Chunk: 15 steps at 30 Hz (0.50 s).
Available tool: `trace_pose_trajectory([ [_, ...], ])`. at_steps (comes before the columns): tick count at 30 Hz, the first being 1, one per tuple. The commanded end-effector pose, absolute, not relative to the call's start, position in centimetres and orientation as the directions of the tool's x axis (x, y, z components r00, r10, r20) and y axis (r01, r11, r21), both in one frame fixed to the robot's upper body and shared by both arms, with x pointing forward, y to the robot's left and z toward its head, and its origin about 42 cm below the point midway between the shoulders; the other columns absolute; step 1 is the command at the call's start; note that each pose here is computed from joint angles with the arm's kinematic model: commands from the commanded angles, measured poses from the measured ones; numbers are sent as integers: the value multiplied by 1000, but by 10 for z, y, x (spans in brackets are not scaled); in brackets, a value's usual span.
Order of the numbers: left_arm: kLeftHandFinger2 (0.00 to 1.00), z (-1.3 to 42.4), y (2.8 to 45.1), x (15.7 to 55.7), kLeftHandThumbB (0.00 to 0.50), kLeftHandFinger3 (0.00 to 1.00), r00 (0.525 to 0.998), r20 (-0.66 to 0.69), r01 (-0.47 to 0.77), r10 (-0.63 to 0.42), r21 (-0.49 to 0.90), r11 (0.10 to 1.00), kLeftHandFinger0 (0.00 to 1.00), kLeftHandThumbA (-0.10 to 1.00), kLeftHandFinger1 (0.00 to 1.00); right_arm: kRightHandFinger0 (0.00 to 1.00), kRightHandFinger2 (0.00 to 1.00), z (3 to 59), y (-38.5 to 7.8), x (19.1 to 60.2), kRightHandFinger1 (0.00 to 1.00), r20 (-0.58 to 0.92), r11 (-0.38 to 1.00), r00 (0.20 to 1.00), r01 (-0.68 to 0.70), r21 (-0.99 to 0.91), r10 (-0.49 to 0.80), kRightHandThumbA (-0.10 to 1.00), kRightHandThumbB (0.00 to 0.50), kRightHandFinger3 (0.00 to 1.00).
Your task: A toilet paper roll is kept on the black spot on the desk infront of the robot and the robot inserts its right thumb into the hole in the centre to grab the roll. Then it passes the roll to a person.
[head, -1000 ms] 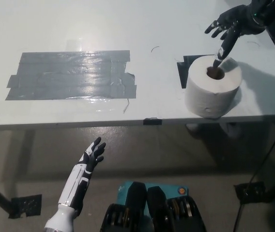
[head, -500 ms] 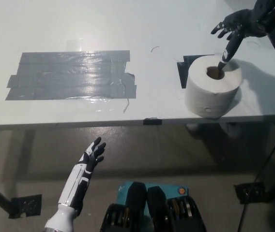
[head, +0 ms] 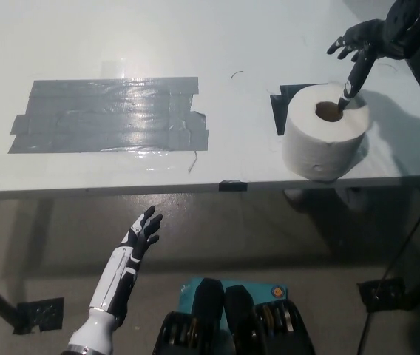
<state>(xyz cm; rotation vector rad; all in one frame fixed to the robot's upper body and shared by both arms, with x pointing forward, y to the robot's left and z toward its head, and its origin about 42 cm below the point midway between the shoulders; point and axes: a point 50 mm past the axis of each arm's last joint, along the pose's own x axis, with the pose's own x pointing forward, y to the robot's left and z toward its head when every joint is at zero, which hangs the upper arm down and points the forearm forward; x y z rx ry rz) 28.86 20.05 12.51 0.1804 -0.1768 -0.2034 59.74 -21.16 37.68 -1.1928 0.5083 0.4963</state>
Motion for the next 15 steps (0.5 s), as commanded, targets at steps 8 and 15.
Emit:
trace_pose_trajectory([
  [8, 1000, 140, 198, 296, 227, 1000, 947, 212, 196, -241, 213, 957, 1000, 1000, 1000, 1000, 1000, 396, -202, 601, 1000, -529, 295, 843, -531, -794, 97, 1000, 434, 1000],
  [15, 1000, 140, 198, 296, 226, 1000, 948, 210, 192, -238, 220, 957, 1000, 1000, 1000, 1000, 1000, 393, -198, 601, 1000, -531, 302, 842, -534, -790, 99, 977, 422, 1000],
])
